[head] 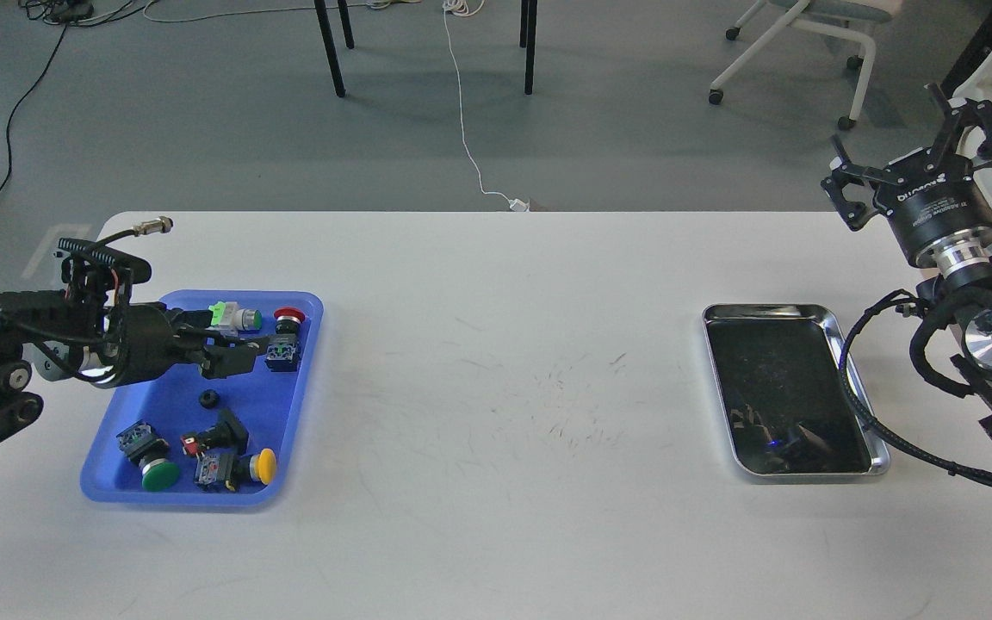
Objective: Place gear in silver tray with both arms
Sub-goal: 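Lower the left gripper into the blue tray toward a black gear, then close the left gripper on the small black gear in the blue tray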
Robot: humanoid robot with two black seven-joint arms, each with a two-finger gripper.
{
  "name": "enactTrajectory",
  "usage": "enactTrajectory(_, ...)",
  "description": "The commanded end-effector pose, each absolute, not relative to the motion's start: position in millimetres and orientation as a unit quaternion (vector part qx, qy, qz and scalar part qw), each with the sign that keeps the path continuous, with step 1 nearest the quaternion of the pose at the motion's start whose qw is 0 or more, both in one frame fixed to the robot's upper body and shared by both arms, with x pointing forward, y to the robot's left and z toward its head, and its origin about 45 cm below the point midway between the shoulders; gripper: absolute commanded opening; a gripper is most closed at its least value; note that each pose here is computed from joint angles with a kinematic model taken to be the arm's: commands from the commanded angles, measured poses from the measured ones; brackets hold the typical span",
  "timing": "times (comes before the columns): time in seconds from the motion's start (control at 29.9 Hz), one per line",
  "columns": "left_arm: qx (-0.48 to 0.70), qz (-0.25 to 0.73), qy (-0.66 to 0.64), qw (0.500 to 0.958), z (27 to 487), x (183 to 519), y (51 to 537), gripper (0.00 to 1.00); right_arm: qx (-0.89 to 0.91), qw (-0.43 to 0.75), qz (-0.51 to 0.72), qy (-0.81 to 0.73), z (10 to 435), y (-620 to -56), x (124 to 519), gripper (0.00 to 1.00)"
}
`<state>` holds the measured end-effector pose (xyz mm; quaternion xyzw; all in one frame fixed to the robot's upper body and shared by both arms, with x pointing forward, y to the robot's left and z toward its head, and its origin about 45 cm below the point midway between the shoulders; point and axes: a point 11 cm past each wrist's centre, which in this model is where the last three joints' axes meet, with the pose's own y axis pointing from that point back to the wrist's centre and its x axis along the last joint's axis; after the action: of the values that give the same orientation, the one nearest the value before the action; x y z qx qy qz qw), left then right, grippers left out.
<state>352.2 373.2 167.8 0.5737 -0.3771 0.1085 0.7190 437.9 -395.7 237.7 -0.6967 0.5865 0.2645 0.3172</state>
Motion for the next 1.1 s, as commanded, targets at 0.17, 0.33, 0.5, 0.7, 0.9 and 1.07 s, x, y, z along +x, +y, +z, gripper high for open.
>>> enactTrajectory(0.17, 0.601, 0.103, -0.384, 0.693, 148.4, 354.0, 391.5, 0.78, -0.697, 0.318, 0.265, 0.585, 237.7, -394.7, 437.5, 0.99)
enactTrajectory(0.33, 0.607, 0.102, -0.379, 0.691, 145.0, 353.1, 395.9, 0.72, -0.697, 0.318, 0.265, 0.585, 237.7, -394.7, 437.5, 0.99)
enactTrajectory(0.5, 0.612, 0.101, -0.374, 0.689, 138.1, 354.4, 396.8, 0.72, -0.697, 0.319, 0.265, 0.585, 237.7, -394.3, 437.7, 0.99)
enactTrajectory(0.7, 0.62, 0.107, -0.372, 0.682, 132.6, 356.6, 402.7, 0.7, -0.697, 0.319, 0.265, 0.585, 238.0, -394.9, 437.6, 0.99)
enactTrajectory(0.9, 0.627, 0.102, -0.368, 0.679, 123.3, 355.8, 405.7, 0.6, -0.696, 0.318, 0.267, 0.586, 235.7, -394.8, 436.5, 0.99)
enactTrajectory(1.07, 0.622, 0.096, -0.369, 0.684, 118.8, 353.9, 401.3, 0.57, -0.696, 0.318, 0.267, 0.586, 235.7, -394.8, 436.5, 0.99)
